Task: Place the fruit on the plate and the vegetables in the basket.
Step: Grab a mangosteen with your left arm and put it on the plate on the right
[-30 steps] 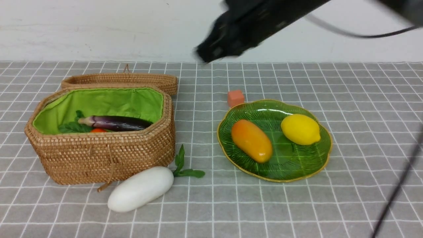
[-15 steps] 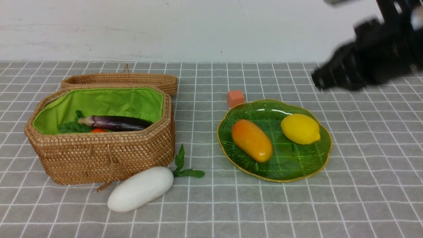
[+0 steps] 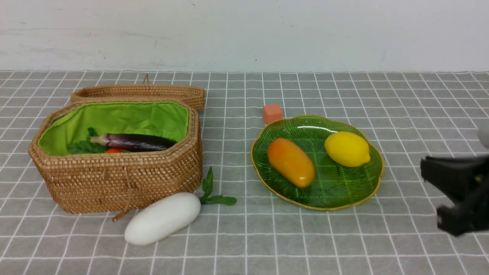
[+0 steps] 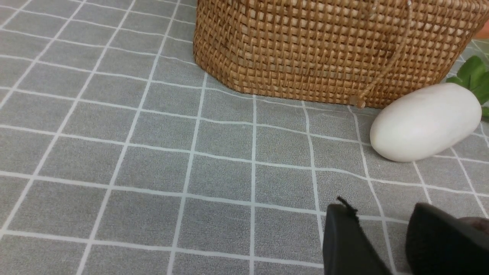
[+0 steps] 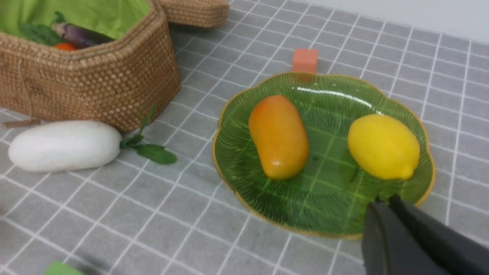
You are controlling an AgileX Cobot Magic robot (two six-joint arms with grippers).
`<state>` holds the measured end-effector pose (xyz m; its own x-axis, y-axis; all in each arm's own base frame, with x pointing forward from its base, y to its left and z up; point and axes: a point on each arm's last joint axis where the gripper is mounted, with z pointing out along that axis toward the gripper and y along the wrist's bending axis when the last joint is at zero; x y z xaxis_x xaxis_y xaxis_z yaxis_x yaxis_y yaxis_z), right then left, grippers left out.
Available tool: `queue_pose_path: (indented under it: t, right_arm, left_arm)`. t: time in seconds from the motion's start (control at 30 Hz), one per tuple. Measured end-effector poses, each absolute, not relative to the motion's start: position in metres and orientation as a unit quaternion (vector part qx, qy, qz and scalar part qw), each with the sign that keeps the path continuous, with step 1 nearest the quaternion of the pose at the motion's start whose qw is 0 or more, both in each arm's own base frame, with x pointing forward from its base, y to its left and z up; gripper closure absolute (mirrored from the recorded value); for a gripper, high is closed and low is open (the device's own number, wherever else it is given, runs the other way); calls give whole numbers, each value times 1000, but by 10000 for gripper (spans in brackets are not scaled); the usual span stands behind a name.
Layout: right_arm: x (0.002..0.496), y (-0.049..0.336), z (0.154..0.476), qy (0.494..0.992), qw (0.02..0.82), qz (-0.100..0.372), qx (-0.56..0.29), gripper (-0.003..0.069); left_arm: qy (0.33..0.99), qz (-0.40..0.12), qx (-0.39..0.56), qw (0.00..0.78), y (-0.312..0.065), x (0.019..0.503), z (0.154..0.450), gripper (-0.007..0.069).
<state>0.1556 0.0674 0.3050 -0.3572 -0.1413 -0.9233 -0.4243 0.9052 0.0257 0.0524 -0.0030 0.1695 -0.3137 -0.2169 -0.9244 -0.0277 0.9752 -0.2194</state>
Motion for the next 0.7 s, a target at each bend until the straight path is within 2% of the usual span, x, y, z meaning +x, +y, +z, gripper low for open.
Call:
queue_pose_path:
  t: [0.5, 0.7]
  right_arm:
    - [149, 65, 300, 813, 540, 135, -169, 643]
    - [149, 63, 300, 806, 546, 101, -204, 637]
  left_arm:
    - [806, -81, -76, 581, -3, 52, 169, 386]
    - [806, -81, -76, 581, -3, 52, 169, 386]
